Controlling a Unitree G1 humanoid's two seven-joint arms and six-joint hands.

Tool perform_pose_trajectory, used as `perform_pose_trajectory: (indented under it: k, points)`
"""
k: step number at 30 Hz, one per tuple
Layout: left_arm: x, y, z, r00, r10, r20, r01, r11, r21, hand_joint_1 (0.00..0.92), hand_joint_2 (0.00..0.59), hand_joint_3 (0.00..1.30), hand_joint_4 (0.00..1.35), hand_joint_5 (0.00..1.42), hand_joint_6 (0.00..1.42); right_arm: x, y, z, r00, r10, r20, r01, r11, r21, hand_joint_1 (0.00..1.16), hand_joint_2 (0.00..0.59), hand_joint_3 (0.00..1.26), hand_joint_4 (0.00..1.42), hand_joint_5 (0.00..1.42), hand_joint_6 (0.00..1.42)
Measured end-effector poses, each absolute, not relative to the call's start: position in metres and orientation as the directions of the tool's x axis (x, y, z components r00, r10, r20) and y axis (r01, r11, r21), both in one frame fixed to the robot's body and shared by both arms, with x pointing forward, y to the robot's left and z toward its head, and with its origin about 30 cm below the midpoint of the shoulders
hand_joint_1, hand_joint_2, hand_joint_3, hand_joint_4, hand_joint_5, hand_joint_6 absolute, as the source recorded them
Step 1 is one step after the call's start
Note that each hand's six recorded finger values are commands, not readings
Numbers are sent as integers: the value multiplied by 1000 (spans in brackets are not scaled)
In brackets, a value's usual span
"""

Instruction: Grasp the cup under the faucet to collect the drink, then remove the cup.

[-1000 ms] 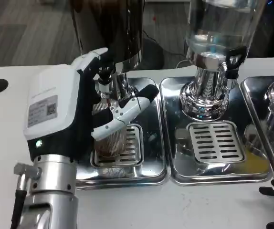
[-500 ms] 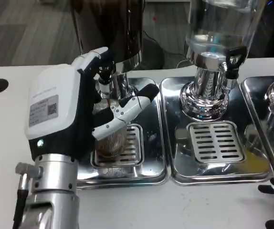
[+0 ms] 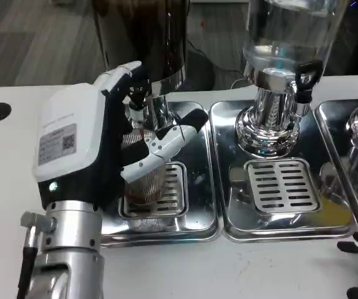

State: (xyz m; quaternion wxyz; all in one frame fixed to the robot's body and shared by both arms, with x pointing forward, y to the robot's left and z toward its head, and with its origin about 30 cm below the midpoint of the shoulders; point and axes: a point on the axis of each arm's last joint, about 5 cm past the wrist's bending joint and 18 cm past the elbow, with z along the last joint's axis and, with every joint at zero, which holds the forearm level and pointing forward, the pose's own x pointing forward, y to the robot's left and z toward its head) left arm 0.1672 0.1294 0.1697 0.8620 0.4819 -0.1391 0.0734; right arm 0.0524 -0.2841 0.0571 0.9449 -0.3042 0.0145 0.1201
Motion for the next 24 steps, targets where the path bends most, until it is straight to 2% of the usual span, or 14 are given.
perform_pose_trajectory:
  k: [18, 24]
  points:
    - [167, 129, 170, 951, -12, 310, -257, 527, 810, 78, 69, 328, 284, 747, 933, 52, -284, 58, 971, 221, -96, -235, 785, -573, 485, 378, 200, 44, 9, 0]
    - [165, 130, 169, 951, -12, 309, -257, 527, 810, 78, 69, 328, 284, 747, 933, 54, -284, 65, 974, 221, -57, -212, 783, -585, 492, 372, 207, 44, 12, 0]
